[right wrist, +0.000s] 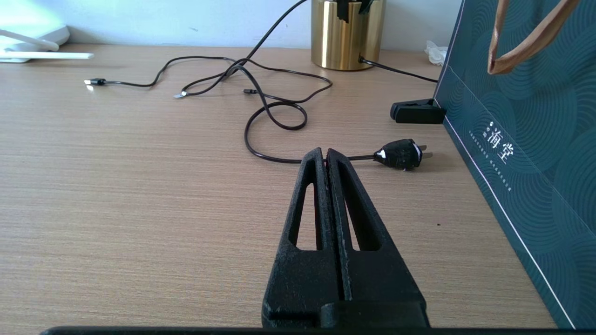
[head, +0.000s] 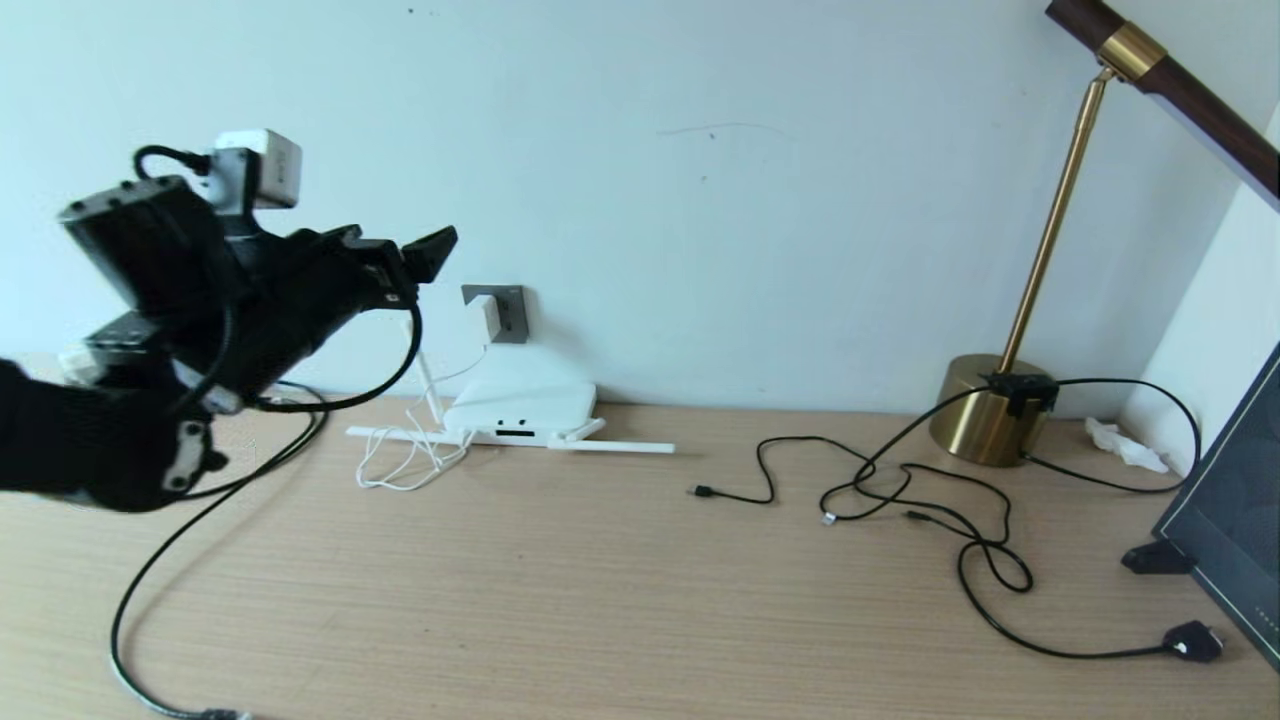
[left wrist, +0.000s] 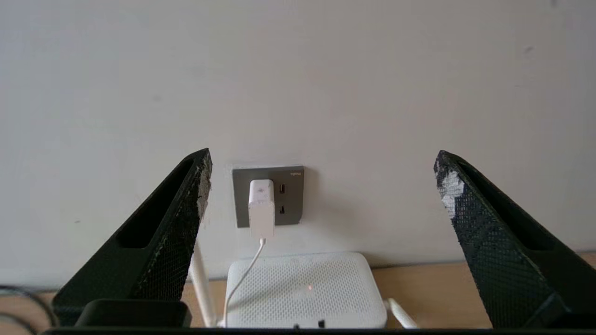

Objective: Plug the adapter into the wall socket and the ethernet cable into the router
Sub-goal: Pick up cable

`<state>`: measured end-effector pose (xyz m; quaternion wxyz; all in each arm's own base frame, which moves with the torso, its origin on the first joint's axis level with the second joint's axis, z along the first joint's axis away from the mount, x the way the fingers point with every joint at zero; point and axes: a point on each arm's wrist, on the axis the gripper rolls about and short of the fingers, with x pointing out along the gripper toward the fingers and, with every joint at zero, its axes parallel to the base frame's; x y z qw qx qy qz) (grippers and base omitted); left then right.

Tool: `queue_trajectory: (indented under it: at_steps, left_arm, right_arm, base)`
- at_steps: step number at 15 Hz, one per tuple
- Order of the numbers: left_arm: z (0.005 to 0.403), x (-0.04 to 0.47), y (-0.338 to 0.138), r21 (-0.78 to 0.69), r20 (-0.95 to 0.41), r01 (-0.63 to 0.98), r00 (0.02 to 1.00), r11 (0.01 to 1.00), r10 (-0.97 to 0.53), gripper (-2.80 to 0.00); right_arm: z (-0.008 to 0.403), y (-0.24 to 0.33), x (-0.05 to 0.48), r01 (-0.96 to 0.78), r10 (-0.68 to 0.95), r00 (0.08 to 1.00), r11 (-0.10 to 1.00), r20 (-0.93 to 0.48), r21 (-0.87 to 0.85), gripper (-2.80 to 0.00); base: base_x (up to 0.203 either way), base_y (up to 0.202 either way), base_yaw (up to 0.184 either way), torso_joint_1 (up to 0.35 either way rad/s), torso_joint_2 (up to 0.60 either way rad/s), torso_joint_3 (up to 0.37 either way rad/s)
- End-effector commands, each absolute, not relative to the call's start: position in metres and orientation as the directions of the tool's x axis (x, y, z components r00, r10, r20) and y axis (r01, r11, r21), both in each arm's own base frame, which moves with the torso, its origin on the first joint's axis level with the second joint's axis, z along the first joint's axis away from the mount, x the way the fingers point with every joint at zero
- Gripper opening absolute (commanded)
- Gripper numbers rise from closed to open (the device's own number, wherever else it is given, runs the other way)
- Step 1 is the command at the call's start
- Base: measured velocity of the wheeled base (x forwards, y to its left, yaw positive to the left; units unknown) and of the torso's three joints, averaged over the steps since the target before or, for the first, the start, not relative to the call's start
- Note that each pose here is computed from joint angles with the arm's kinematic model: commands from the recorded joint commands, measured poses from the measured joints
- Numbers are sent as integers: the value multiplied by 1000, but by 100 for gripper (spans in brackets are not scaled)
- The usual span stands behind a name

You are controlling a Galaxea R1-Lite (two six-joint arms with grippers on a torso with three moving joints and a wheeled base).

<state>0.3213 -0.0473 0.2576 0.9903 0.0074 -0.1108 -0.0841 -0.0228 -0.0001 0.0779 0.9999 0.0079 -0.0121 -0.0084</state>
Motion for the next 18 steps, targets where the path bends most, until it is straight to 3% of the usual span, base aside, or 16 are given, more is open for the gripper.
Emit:
queue_trajectory:
  at_steps: [1, 6, 7, 12, 14, 18]
  left_arm:
    - [302, 225, -23, 35, 340, 119, 932, 992, -124, 0]
    - [262, 85, -2, 12, 223, 68, 972, 998, -69, 0]
    - [248, 68, -1, 5, 162, 63, 985, 998, -63, -280]
    - [204, 14, -1, 12, -50, 20, 999, 1000, -19, -280]
    - [193, 0, 2, 49, -105, -98, 989, 994, 103, -280]
    - [177, 8, 4, 84, -219, -156, 961, 984, 171, -280]
  right_arm:
    - [75, 0, -22, 17, -17, 1000, 1000, 12, 15, -280]
    - [75, 0, -22, 17, -17, 1000, 1000, 12, 15, -280]
    - [75, 0, -22, 17, -17, 1000, 1000, 12, 15, -280]
    - [75, 0, -22, 17, -17, 1000, 1000, 12, 15, -280]
    - [75, 0, -22, 17, -17, 1000, 1000, 12, 15, -280]
    - [75, 0, -22, 17, -17, 1000, 1000, 12, 15, -280]
  base:
    - [0, 0, 0, 0, 0, 0]
    - [0, 0, 0, 0, 0, 0]
    - [0, 0, 0, 0, 0, 0]
    - [0, 0, 0, 0, 0, 0]
    - [0, 0, 0, 0, 0, 0]
    - [0, 0, 0, 0, 0, 0]
